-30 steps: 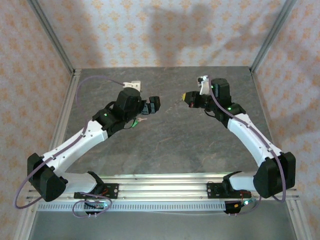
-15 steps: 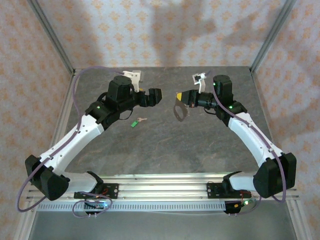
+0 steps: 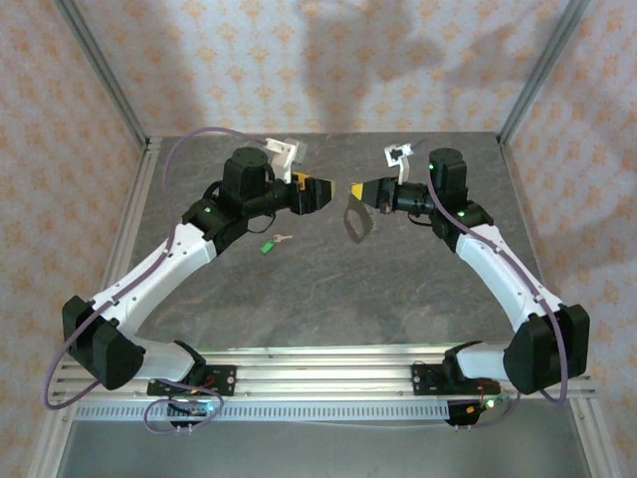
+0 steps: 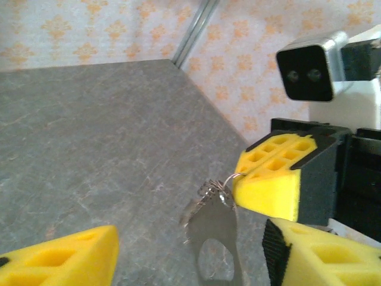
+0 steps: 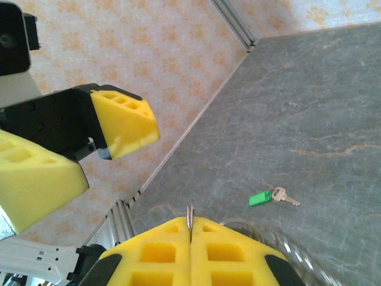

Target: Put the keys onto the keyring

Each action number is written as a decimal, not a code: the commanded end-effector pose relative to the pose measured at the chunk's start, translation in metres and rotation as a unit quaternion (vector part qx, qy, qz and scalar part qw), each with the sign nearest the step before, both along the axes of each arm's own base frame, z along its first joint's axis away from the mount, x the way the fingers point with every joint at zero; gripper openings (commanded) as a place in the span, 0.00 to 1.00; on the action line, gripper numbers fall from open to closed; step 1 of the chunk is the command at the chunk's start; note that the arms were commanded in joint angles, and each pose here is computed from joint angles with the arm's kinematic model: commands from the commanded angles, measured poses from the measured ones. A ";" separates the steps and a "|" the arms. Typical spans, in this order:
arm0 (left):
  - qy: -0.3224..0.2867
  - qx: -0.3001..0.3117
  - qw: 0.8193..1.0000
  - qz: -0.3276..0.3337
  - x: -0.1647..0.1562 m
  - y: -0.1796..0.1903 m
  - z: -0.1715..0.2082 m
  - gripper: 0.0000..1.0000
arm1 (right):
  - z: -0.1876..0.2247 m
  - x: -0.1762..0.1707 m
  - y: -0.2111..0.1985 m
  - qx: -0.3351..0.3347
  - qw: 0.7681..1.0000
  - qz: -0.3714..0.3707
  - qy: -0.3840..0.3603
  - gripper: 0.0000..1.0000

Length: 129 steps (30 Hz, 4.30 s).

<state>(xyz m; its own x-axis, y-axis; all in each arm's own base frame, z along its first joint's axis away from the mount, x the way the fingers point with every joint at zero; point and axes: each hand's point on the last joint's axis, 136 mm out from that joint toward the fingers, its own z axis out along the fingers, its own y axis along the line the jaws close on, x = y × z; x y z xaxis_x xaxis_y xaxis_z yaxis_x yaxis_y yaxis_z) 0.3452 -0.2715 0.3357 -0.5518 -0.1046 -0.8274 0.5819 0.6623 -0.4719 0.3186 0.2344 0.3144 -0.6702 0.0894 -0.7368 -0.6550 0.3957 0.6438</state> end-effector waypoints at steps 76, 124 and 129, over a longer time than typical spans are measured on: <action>-0.036 -0.156 0.979 -0.125 -0.014 -0.049 0.034 0.00 | 0.048 0.001 0.001 0.095 0.995 0.010 -0.026 0.21; -0.052 -0.136 0.969 -0.199 -0.032 -0.059 0.045 0.00 | 0.057 -0.022 -0.022 0.225 0.969 -0.098 -0.022 0.40; -0.054 -0.138 0.969 -0.199 -0.032 -0.059 0.048 0.00 | 0.056 -0.026 -0.017 0.230 0.969 -0.088 -0.020 0.39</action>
<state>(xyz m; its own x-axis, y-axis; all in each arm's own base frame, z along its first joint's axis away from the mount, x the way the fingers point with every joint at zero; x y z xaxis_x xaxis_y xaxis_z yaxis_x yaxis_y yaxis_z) 0.3183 -0.3297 0.3558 -0.5582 -0.0909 -0.8247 0.7804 0.2801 -0.5591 0.3045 0.2160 0.3500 -0.6273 0.5162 -0.5831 -0.5624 0.2177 0.7977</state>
